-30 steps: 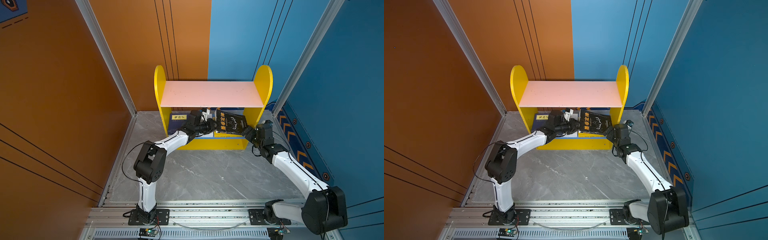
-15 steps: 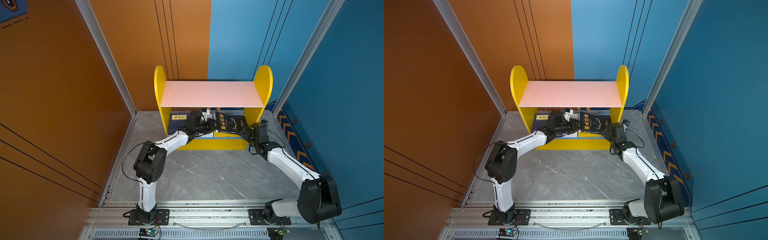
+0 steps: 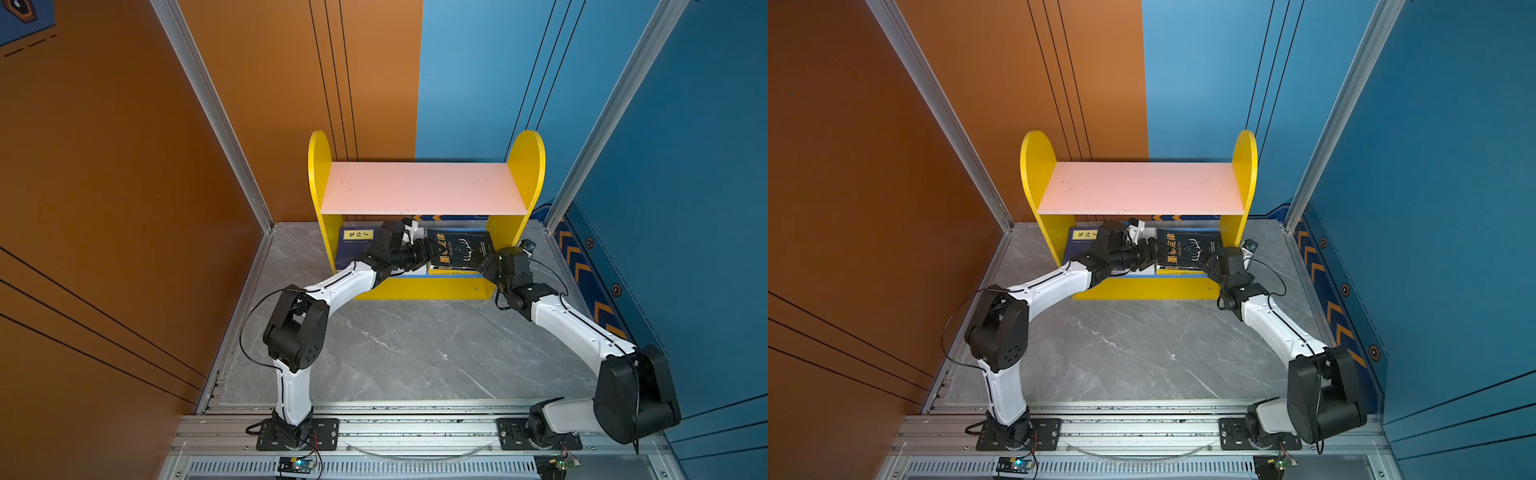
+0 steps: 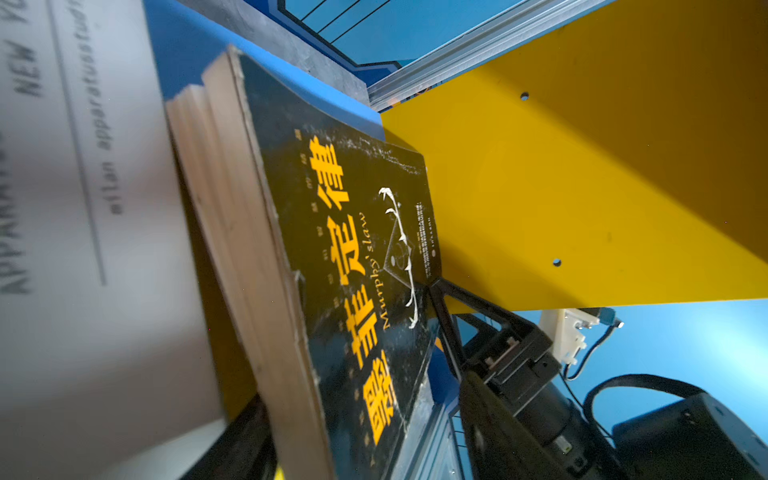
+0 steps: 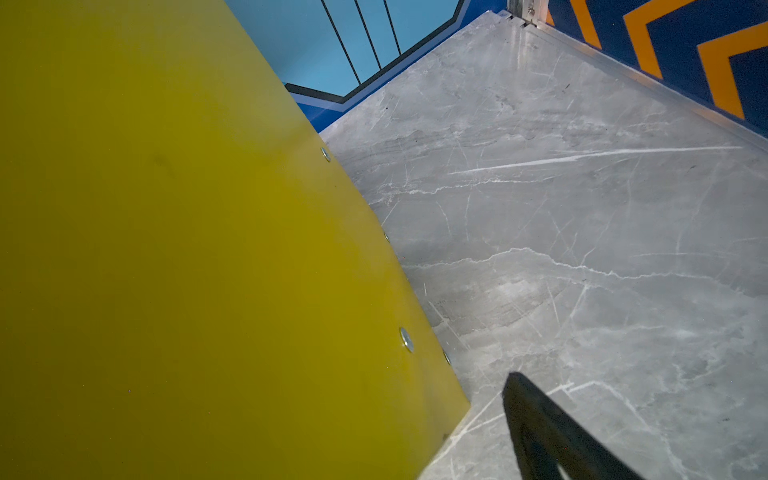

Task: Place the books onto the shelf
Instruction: 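Press the black book flat onto the yellow book with both grippers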

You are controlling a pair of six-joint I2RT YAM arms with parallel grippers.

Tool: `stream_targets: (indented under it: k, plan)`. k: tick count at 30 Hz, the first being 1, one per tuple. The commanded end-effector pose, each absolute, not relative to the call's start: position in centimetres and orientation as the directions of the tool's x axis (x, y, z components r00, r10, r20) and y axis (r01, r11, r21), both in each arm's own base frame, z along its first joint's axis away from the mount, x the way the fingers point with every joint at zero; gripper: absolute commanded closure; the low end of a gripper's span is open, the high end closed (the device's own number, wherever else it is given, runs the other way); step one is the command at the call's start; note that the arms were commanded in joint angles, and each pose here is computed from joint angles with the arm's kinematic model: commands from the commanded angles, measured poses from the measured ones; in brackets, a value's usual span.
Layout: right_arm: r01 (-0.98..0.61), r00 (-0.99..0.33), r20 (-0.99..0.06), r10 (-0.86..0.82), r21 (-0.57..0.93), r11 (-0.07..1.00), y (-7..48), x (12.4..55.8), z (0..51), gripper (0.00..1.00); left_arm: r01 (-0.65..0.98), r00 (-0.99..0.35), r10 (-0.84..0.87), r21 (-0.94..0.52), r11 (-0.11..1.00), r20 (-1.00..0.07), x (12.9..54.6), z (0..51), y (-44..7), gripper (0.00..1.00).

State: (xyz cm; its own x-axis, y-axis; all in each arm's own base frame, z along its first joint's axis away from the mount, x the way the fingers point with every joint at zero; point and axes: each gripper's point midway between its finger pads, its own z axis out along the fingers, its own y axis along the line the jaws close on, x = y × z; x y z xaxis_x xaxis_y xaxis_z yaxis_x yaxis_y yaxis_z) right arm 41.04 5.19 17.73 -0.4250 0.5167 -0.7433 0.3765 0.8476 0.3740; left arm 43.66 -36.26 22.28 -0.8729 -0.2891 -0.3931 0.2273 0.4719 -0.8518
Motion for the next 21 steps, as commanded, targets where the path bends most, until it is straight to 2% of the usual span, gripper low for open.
stream_targets:
  k: [1, 21]
  plan:
    - [0.405, -0.473, -0.741, 0.476, 0.296, 0.865, 4.6, 40.1, 15.6, 0.04, 0.252, -0.832, -0.304, -0.803, 0.54, -0.465, 44.1, 24.0, -34.9, 0.3]
    - [0.347, -0.471, -0.737, 0.484, 0.35, 0.87, 6.0, 40.2, 17.0, 0.03, 0.261, -0.826, -0.279, -0.771, 0.58, -0.49, 43.5, 23.7, -35.5, 0.28]
